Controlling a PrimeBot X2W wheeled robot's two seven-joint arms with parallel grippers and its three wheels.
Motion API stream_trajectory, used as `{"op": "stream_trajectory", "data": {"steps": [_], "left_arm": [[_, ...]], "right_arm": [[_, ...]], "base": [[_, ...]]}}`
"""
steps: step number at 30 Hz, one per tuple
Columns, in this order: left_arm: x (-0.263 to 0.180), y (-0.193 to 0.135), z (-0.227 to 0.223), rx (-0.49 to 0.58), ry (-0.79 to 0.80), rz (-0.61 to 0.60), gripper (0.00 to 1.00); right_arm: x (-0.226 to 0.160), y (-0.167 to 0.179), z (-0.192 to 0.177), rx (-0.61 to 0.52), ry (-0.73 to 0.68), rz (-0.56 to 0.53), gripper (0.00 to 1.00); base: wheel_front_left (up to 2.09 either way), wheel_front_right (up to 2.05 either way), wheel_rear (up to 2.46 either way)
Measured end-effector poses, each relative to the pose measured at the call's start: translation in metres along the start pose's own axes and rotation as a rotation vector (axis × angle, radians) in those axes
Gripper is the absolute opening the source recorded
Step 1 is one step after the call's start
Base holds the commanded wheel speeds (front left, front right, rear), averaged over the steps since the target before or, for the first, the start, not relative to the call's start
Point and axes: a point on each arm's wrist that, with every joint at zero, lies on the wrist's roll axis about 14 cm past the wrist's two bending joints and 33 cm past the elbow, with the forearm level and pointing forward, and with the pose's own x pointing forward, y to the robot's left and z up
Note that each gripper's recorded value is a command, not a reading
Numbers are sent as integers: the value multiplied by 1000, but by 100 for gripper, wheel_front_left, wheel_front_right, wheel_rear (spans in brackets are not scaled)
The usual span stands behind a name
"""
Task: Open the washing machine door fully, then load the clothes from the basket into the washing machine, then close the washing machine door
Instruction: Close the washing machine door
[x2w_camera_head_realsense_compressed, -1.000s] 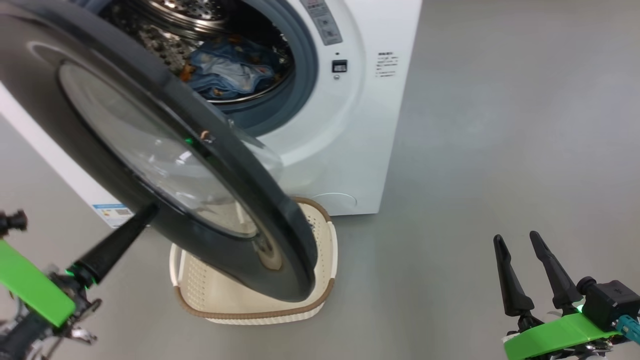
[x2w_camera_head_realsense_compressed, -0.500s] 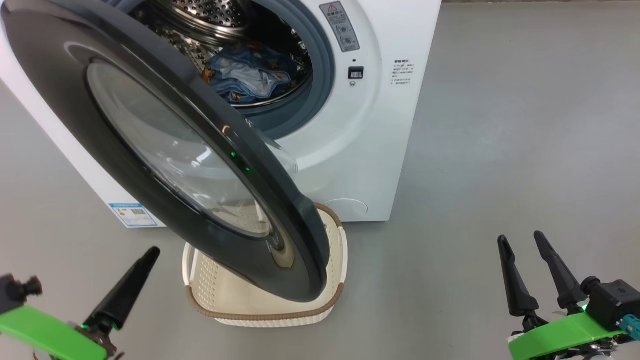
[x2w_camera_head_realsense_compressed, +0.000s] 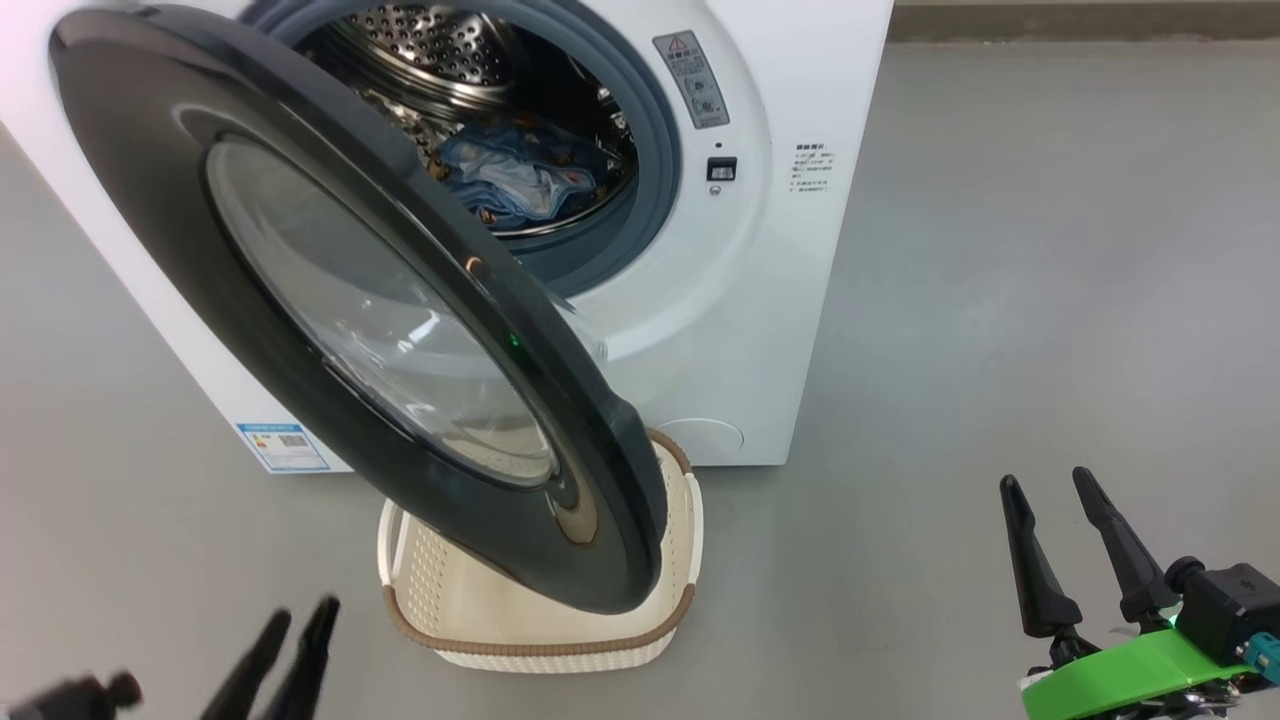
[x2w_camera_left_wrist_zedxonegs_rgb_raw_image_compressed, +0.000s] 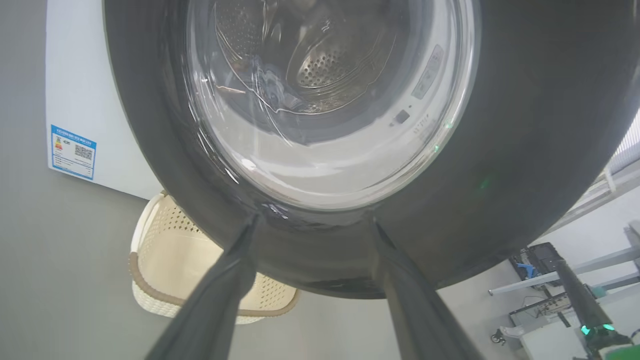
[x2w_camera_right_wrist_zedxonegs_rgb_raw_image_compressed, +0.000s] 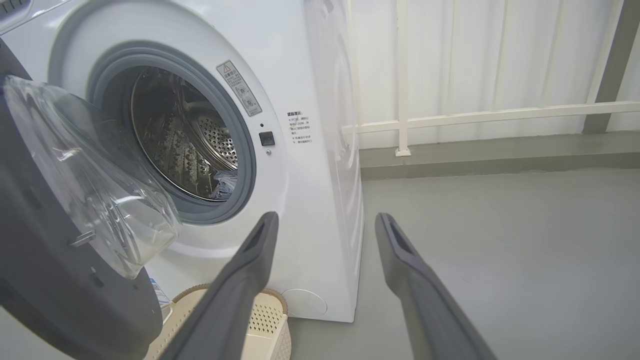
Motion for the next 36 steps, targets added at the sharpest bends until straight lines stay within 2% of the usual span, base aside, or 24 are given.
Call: {"op": "stream_trajectory", "data": {"steps": [4, 8, 14, 22, 29, 36], "left_arm": [[-11, 22, -20, 60, 11, 64, 100], [-14, 39, -19, 119, -5, 114, 100], [-5, 32, 3, 210, -115, 115, 100], [-1, 27, 12, 340, -160, 115, 100], [1, 24, 16, 417, -182, 123, 100], [-3, 26, 6, 449, -159, 134, 100]], "right_arm": [[-5, 0, -1, 0, 3, -2, 100], [-9, 0, -1, 2, 5, -6, 100], [-10, -1, -1, 8, 4, -10, 100], [-13, -3, -5, 9, 18, -16, 100], [-15, -4, -10, 10, 32, -19, 100], [-15, -4, -11, 11, 36, -21, 100]], "base": [[0, 0, 0], [0, 0, 0], [0, 0, 0], [0, 0, 0], [0, 0, 0], [0, 0, 0]]}}
